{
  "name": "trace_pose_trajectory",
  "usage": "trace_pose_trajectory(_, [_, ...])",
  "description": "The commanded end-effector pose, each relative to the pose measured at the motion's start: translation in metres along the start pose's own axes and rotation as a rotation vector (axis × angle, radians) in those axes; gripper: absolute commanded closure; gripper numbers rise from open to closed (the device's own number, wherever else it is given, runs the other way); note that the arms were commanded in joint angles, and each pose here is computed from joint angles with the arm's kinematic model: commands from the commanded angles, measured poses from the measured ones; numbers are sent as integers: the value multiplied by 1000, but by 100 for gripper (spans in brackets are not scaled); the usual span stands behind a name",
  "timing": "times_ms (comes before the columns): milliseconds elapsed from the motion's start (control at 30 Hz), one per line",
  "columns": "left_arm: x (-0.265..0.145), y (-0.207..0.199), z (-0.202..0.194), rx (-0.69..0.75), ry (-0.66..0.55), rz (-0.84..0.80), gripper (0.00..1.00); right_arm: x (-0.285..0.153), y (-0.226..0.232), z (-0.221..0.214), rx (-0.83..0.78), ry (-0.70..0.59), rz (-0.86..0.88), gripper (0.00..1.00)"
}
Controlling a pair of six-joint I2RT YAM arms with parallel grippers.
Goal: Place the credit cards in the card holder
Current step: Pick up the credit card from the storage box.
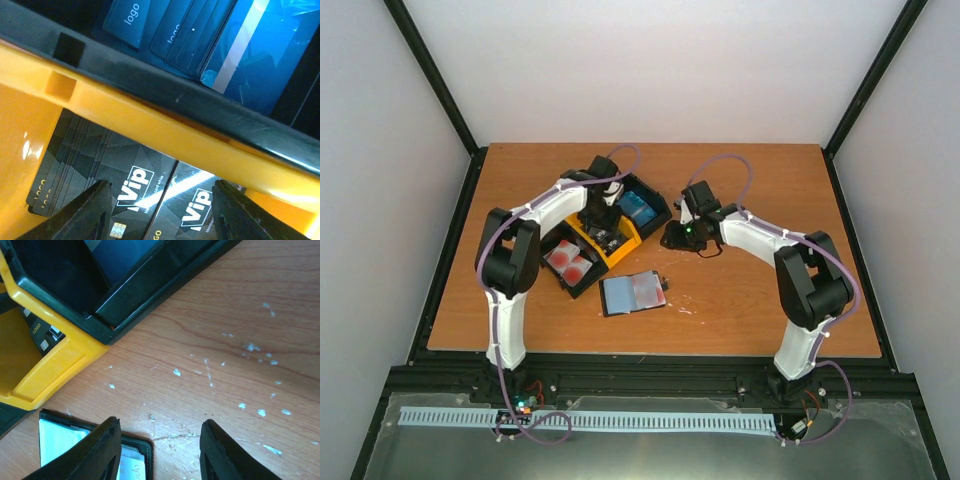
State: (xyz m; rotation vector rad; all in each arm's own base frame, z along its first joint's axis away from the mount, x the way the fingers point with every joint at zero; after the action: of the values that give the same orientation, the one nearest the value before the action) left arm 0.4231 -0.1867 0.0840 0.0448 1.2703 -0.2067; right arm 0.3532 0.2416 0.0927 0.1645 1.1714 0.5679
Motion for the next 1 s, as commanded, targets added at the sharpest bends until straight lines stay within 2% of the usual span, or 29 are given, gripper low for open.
trace_pose_trajectory(0, [5,9,8,5,-6,12,43,9,11,-4,-58,14,10,56])
trace_pose_trajectory(133, [11,17,7,2,9,20,42,18,27,-9,-116,29,18,55])
trace_pose_trajectory(300, [13,35,17,-53,-7,31,35,32,41,-9,-156,44,14,55])
trace_pose_trajectory(567, [26,24,13,-25,22,-72,32,51,62,-5,-194,49,27,54])
trace_pose_trajectory(800, [32,22,10,-37,46,-137,44,63,73,-11,-237,62,17,53])
trace_pose_trajectory(967, [25,10,5,-38,57,-214,57,70,73,-11,-242,69,12,53])
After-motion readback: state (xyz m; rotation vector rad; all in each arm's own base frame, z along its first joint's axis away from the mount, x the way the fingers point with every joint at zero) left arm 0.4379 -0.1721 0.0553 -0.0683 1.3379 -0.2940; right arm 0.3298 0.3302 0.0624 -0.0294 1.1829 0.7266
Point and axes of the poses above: each gripper's point midway between its finger pads, its own x axis out along the fingers, its own y axis along the line the jaws close on, z = x × y, the point moved 2 cm from there along -x, back along the fingers, and after that the axes turned 9 degrees about -x, right-handed, at the moved point
